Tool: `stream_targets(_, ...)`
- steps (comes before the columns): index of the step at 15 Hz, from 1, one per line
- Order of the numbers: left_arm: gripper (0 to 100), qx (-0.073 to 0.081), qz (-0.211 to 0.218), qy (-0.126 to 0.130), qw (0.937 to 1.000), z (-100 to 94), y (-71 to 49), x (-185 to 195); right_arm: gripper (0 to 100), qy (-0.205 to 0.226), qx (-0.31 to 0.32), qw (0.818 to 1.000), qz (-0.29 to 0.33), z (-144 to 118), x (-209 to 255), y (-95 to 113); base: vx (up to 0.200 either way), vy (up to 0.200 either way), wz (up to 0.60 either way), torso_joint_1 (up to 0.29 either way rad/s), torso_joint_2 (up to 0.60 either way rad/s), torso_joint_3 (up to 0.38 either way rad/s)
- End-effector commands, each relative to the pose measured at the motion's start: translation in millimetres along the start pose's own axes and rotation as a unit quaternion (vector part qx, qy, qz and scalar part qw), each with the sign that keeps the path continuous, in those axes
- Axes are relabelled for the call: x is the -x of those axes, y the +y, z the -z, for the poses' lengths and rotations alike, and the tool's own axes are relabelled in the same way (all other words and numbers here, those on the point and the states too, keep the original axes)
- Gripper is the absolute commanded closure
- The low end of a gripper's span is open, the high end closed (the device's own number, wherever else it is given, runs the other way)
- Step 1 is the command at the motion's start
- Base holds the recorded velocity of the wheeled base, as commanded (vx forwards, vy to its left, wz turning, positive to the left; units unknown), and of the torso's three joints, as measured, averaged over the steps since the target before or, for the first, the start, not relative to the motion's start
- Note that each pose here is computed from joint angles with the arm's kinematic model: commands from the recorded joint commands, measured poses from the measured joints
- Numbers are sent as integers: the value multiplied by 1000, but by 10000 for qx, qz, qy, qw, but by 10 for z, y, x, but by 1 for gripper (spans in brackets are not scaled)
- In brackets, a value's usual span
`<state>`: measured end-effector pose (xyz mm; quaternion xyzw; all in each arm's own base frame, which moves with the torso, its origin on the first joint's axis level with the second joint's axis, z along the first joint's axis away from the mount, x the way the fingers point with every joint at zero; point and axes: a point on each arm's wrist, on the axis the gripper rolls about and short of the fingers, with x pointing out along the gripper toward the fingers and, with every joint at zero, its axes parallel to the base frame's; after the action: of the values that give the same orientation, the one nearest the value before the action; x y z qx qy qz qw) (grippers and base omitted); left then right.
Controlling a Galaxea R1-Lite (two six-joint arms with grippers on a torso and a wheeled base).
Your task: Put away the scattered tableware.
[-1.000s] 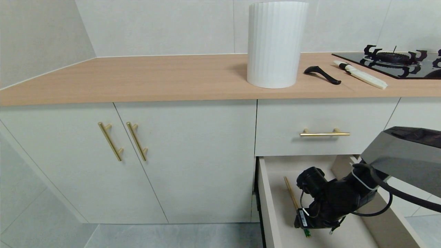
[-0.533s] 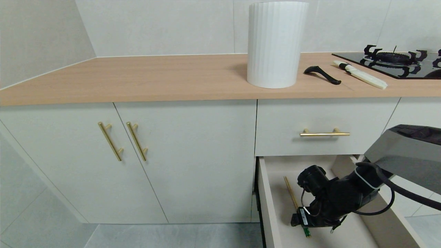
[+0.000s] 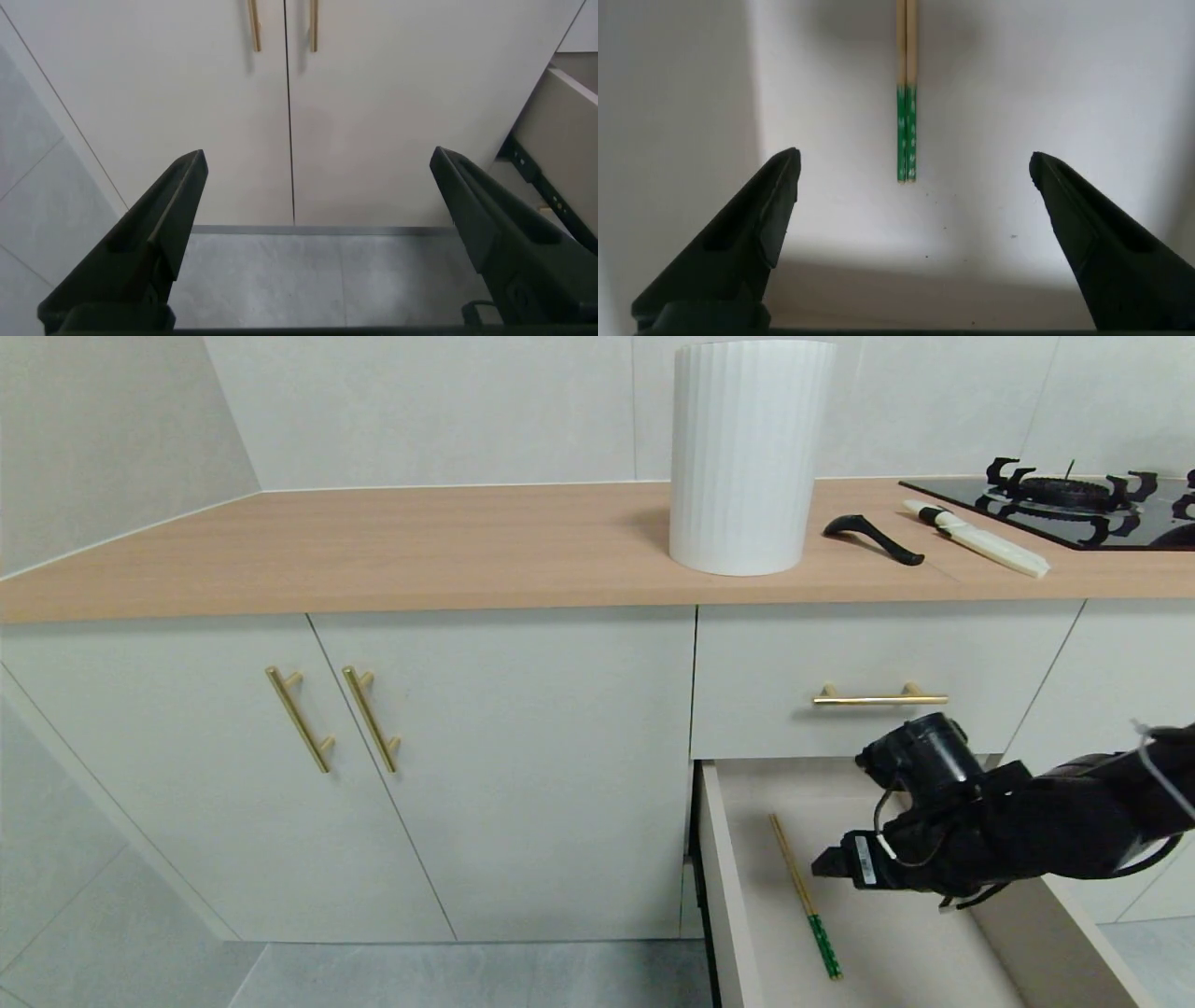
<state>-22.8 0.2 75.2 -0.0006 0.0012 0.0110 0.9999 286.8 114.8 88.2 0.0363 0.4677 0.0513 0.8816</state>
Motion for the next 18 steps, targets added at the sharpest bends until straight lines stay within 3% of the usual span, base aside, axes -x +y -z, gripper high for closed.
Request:
stream_targets(1, 0, 1, -5, 4, 10000, 0, 0, 0, 0, -955, -91, 9953, -127, -161, 612, -123, 0, 0, 0, 0, 0, 0)
stream_targets(6, 0, 1, -5, 4, 10000, 0, 0, 0, 0, -1734, -49, 9848, -52, -214, 1096, -257, 0, 0, 0, 0, 0, 0)
stream_targets(12, 0, 1, 2, 4, 10000, 0, 0, 0, 0, -1715, -1, 9852, -24, -199, 1079, -265, 0, 0, 0, 0, 0, 0)
stream_targets(18, 0, 1, -5, 4, 10000, 0, 0, 0, 0, -1660, -13, 9861, 71, -212, 1033, -312, 0, 0, 0, 94, -324, -268)
